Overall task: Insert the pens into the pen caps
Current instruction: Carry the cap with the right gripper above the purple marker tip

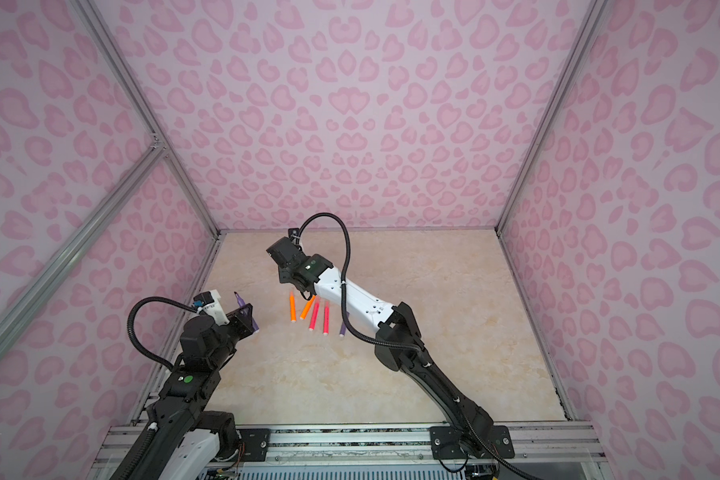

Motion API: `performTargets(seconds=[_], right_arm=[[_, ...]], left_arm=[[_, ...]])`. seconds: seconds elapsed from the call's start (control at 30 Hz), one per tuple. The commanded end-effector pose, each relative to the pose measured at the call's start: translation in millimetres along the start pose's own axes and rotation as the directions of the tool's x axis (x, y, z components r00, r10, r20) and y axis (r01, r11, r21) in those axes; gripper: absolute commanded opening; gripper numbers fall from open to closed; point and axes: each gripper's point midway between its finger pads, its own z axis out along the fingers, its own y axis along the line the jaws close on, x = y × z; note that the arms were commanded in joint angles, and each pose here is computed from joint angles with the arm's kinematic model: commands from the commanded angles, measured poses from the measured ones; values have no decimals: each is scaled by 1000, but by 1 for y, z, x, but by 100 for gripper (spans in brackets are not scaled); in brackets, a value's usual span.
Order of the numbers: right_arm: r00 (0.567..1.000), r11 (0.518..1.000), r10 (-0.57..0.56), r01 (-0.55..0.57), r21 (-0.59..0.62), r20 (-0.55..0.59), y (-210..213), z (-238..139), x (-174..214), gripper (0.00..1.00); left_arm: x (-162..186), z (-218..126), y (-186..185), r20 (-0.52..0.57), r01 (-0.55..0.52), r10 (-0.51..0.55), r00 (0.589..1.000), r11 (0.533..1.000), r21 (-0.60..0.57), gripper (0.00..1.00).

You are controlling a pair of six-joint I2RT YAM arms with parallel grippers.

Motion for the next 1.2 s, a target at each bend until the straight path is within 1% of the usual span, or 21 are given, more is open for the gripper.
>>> performTargets(seconds=[0.0,0.1,0.17,0.23,0.3,0.4,0.43,0.5,0.63,0.7,0.8,0.93,1.03,1.17], right_arm=[[999,1000,24,-25,16,31,-12,-23,-5,0],[989,994,90,-82,-73,120,-15,-68,-20,0],[975,987,132,-113,-114,176,-22,-92,-27,0],[963,980,171,-143,-140,210,-29,-115,-30,0],[949,973,201,-164,-161,243,-37,-137,-31,0],[918,962,246,-193,-191,310,-46,-174,-37,0],[916,964,244,-194,-182,318,-53,-177,-29,0],[893,954,281,-222,-201,351,-63,-194,-30,0],[872,938,320,-237,-252,371,-66,-215,-29,0],[866,935,327,-240,-260,379,-63,-220,-25,0],[850,921,361,-259,-290,384,-58,-218,-23,0],[836,898,404,-286,-334,372,-49,-213,-23,0],[824,888,425,-298,-350,374,-43,-213,-21,0],[824,883,430,-299,-363,368,-36,-211,-19,0]], left_arm=[[-5,-6,-54,29,-75,70,997,967,244,3],[7,-11,-95,11,-153,161,987,911,383,3],[20,-12,-114,-10,-192,218,976,879,435,3],[34,-15,-135,-27,-222,273,962,833,507,3],[48,-20,-156,-43,-243,331,943,771,589,3],[65,-27,-177,-58,-257,393,918,699,667,3],[69,-28,-181,-58,-262,408,911,682,683,3],[76,-31,-188,-58,-271,431,901,660,701,3],[78,-31,-191,-61,-280,442,895,663,694,3],[76,-29,-188,-59,-289,438,897,683,671,3],[69,-26,-180,-46,-307,427,903,718,625,3],[66,-29,-179,-29,-316,422,906,720,618,3],[63,-28,-175,-23,-320,416,909,734,599,3],[63,-25,-174,-27,-318,411,911,744,588,3]])
